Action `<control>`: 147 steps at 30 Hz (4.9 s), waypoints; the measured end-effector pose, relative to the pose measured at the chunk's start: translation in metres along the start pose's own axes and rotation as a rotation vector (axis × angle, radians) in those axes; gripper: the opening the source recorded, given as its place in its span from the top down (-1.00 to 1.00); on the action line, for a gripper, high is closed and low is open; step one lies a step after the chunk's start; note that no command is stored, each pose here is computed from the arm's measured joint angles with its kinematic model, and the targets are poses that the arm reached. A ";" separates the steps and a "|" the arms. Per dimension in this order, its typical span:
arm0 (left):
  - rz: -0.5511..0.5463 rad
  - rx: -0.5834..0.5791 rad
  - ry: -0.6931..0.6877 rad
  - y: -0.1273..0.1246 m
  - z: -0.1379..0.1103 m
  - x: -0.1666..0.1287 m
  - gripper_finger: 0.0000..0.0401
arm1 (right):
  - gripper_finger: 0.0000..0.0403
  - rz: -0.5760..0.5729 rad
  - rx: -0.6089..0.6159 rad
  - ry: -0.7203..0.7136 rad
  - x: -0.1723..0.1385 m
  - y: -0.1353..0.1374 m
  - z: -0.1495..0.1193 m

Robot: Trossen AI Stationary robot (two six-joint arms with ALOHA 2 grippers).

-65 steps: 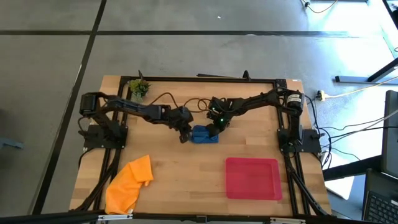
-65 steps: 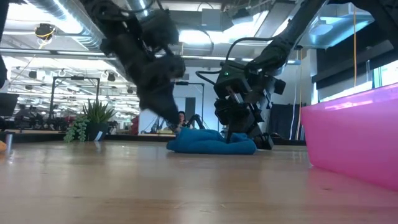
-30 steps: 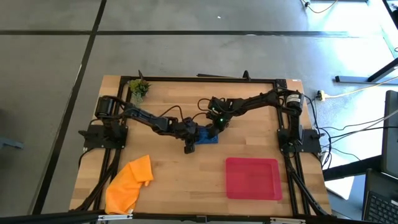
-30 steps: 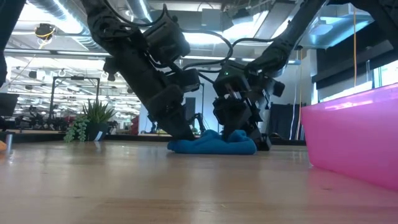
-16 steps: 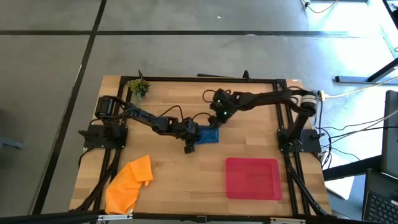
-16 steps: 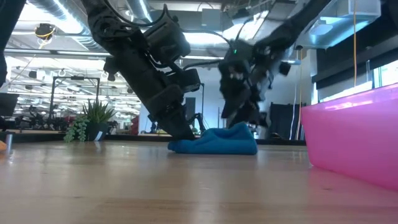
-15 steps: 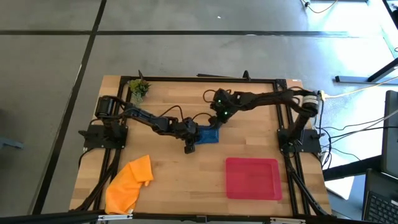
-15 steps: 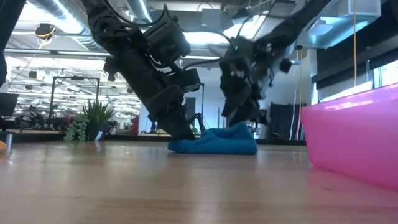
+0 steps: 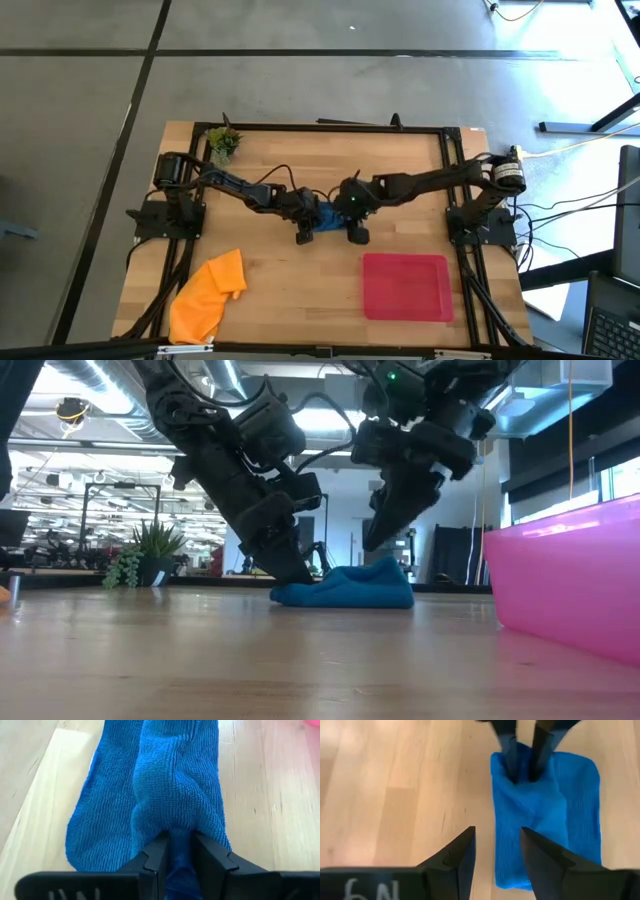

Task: Roll microfiber towels into tight, uniform cylinder then place into a basket
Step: Roll the blue microfiber towel

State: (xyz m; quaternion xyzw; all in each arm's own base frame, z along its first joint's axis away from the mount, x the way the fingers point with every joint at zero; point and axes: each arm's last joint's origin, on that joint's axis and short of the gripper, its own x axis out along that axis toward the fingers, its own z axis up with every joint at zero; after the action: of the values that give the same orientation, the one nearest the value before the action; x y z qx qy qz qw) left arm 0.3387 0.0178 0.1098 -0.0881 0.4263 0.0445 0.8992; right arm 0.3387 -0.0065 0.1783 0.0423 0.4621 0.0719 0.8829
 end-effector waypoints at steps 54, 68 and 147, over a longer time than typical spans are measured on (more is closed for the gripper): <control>-0.103 0.132 0.004 -0.008 -0.001 0.000 0.60 | 0.98 0.484 0.534 0.115 0.027 -0.056 -0.015; -0.106 0.170 -0.002 -0.011 -0.001 0.000 0.60 | 0.98 0.558 0.669 0.114 0.020 -0.073 -0.017; 0.049 0.178 0.028 -0.035 -0.005 -0.016 0.96 | 0.97 0.350 0.586 0.104 0.026 -0.064 -0.015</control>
State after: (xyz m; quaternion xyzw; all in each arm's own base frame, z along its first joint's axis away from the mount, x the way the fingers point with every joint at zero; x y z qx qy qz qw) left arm 0.3303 -0.0179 0.1230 0.0021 0.4433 0.0268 0.8960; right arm 0.3467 -0.0648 0.1399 0.3690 0.4930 0.0885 0.7829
